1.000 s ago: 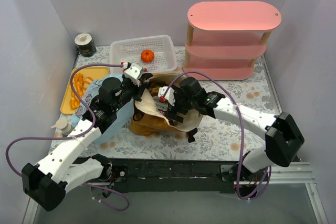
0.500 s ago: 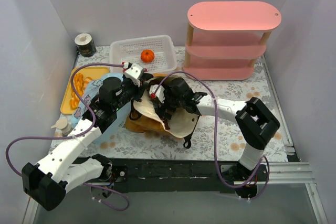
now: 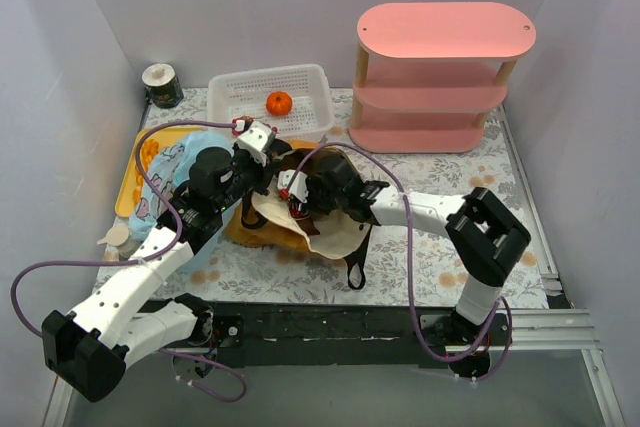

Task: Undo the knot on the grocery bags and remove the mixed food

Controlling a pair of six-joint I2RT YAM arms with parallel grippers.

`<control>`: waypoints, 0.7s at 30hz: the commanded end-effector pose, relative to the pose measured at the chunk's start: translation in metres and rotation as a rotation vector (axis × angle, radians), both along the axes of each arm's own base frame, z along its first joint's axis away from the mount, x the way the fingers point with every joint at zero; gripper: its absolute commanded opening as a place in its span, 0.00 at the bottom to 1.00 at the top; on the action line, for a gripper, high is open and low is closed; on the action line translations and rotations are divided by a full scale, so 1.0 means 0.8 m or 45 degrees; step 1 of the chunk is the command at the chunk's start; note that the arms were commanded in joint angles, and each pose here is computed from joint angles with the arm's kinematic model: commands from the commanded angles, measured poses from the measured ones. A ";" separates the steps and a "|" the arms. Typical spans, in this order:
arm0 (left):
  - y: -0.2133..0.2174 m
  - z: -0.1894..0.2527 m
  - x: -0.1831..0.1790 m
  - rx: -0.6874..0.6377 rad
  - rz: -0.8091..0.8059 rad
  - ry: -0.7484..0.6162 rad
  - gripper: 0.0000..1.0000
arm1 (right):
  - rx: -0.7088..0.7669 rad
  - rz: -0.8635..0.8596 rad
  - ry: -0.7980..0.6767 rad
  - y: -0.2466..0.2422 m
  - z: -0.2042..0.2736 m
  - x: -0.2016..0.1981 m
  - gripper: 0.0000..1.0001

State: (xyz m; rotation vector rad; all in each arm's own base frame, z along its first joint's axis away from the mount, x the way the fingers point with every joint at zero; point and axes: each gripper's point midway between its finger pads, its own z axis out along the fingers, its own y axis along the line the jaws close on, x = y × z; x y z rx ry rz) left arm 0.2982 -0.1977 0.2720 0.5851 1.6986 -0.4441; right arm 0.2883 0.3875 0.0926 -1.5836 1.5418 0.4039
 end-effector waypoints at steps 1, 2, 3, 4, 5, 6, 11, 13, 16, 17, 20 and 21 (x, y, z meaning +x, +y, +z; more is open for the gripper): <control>0.002 0.002 -0.009 -0.028 -0.021 0.000 0.00 | 0.081 0.049 -0.059 -0.016 0.054 -0.016 0.01; 0.003 -0.001 -0.009 -0.024 -0.017 0.005 0.00 | 0.093 0.068 -0.082 -0.022 0.070 -0.023 0.01; 0.005 -0.001 -0.009 -0.023 -0.010 0.005 0.00 | 0.089 0.076 -0.085 -0.028 0.070 -0.029 0.01; 0.005 -0.003 -0.009 -0.020 -0.010 0.007 0.00 | 0.094 0.080 -0.098 -0.032 0.077 -0.032 0.01; 0.006 -0.006 -0.010 -0.013 -0.010 0.014 0.00 | 0.100 0.086 -0.109 -0.042 0.090 -0.037 0.01; 0.007 -0.008 -0.011 -0.010 -0.008 0.019 0.00 | 0.111 0.093 -0.113 -0.046 0.096 -0.041 0.01; 0.007 -0.013 -0.011 -0.002 -0.008 0.037 0.00 | 0.113 0.116 -0.101 -0.081 0.124 -0.062 0.01; 0.006 -0.015 -0.011 0.002 -0.011 0.046 0.00 | 0.104 0.148 -0.100 -0.090 0.134 -0.069 0.01; 0.004 -0.018 -0.008 0.008 -0.012 0.052 0.00 | 0.123 0.222 -0.129 -0.100 0.165 -0.086 0.01; 0.003 -0.019 -0.007 0.005 -0.015 0.053 0.00 | 0.147 0.240 -0.152 -0.102 0.180 -0.092 0.01; 0.002 -0.020 -0.007 -0.001 -0.020 0.056 0.00 | 0.226 0.312 -0.206 -0.103 0.226 -0.108 0.01; 0.001 -0.021 -0.006 -0.001 -0.020 0.056 0.00 | 0.246 0.327 -0.209 -0.102 0.237 -0.112 0.01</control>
